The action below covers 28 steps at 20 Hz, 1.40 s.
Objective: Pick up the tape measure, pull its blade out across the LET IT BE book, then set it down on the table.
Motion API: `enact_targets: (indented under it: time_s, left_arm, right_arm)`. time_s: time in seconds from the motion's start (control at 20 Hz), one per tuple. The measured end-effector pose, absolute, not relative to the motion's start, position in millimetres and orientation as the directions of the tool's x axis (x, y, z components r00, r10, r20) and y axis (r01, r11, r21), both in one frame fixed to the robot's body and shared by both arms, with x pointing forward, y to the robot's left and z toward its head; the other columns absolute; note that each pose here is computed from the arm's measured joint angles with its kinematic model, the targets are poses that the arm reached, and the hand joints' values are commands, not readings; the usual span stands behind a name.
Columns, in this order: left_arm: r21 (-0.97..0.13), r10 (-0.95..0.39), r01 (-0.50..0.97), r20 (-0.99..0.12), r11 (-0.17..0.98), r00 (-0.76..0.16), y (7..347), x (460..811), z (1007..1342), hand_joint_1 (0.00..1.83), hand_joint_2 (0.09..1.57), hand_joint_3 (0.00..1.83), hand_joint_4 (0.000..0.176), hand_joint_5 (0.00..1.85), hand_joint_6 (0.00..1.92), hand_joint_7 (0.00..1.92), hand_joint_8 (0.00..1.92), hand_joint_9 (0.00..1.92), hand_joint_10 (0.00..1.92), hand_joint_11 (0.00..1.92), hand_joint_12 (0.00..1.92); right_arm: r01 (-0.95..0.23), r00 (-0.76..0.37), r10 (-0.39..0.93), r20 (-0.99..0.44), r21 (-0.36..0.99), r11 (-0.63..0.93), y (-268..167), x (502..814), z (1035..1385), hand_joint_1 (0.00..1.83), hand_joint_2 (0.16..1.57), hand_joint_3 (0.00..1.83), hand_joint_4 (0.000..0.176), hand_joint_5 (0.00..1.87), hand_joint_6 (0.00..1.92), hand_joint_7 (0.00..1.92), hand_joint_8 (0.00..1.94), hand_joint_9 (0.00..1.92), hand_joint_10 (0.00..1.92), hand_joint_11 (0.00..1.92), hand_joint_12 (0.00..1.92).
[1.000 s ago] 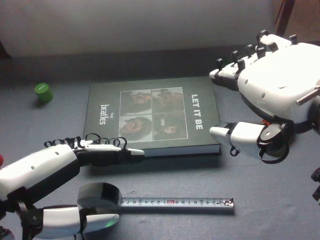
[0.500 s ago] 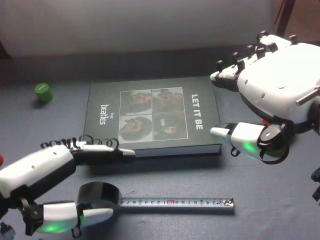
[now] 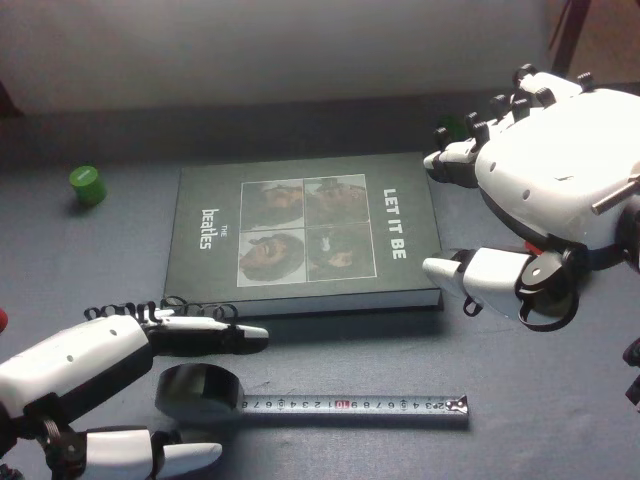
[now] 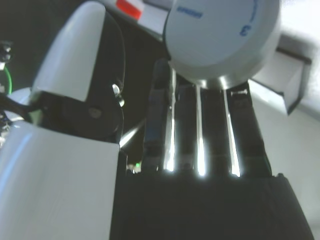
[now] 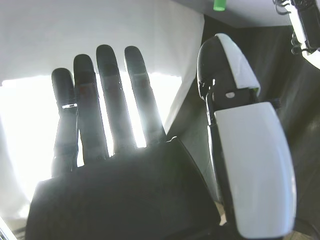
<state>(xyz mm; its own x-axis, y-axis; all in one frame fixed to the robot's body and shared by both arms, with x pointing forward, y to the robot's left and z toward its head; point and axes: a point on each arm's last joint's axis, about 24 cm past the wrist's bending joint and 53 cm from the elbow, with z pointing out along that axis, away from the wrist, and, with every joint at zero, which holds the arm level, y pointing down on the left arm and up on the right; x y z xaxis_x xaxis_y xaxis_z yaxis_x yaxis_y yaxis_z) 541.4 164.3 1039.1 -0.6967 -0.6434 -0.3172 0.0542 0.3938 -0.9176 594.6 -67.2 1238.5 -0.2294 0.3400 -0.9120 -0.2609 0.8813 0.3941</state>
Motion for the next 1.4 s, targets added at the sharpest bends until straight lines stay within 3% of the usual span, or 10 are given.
enact_targets:
  time_s: [0.9, 1.1, 1.15, 1.2, 1.3, 1.4]
  left_arm:
    - [-0.878, -0.597, 0.087, -0.39, 0.471, -0.702, 166.3, 545.5, 1013.9, 1.07, 1.09, 0.0, 0.0, 0.54, 0.01, 0.56, 0.01, 0.51, 0.01, 0.24, 0.71]
    - [-0.866, -0.582, 0.119, -0.421, 0.485, -0.696, 166.3, 547.8, 1015.6, 1.16, 1.11, 0.0, 0.0, 0.79, 0.01, 0.83, 0.01, 0.81, 0.02, 0.55, 0.69]
    - [-0.866, -0.584, 0.126, -0.426, 0.484, -0.691, 166.1, 548.3, 1017.1, 1.33, 1.11, 0.0, 0.0, 0.84, 0.8, 0.98, 0.72, 0.91, 0.95, 0.75, 0.7]
    - [-0.866, -0.586, 0.13, -0.43, 0.483, -0.687, 166.3, 549.0, 1018.2, 1.36, 1.13, 0.0, 0.0, 0.82, 0.95, 0.94, 1.0, 0.91, 1.2, 0.89, 0.77]
    - [-0.865, -0.59, 0.157, -0.447, 0.477, -0.672, 164.8, 552.2, 1025.3, 1.38, 1.11, 0.0, 0.0, 0.92, 0.81, 0.99, 0.99, 0.95, 1.26, 0.99, 1.01]
    - [-0.865, -0.583, 0.168, -0.45, 0.473, -0.676, 161.7, 551.7, 1027.1, 1.39, 1.09, 0.0, 0.0, 0.97, 0.71, 1.05, 0.87, 0.97, 1.24, 1.01, 1.09]
  right_arm:
    - [-0.263, -0.229, 0.34, -0.912, 0.394, 0.881, -66.4, 594.4, 1238.6, 0.41, 1.2, 0.0, 0.015, 0.48, 0.01, 0.51, 0.0, 0.44, 0.01, 0.14, 1.11]
    - [-0.264, -0.23, 0.34, -0.912, 0.394, 0.88, -66.0, 594.2, 1238.6, 0.41, 1.2, 0.0, 0.012, 0.5, 0.01, 0.55, 0.02, 0.49, 0.02, 0.13, 1.11]
    - [-0.264, -0.23, 0.339, -0.912, 0.394, 0.88, -66.0, 594.3, 1238.6, 0.41, 1.2, 0.0, 0.015, 0.47, 0.0, 0.53, 0.01, 0.46, 0.01, 0.1, 1.09]
    - [-0.264, -0.23, 0.339, -0.912, 0.394, 0.88, -66.1, 594.3, 1238.6, 0.41, 1.21, 0.0, 0.016, 0.46, 0.0, 0.51, 0.0, 0.45, 0.01, 0.08, 1.08]
    - [-0.264, -0.23, 0.34, -0.912, 0.394, 0.88, -65.9, 594.1, 1238.6, 0.4, 1.21, 0.0, 0.014, 0.46, 0.0, 0.54, 0.01, 0.47, 0.01, 0.07, 1.08]
    - [-0.266, -0.23, 0.339, -0.912, 0.394, 0.88, -65.6, 594.1, 1238.8, 0.41, 1.21, 0.0, 0.017, 0.45, 0.0, 0.52, 0.0, 0.45, 0.0, 0.08, 1.08]
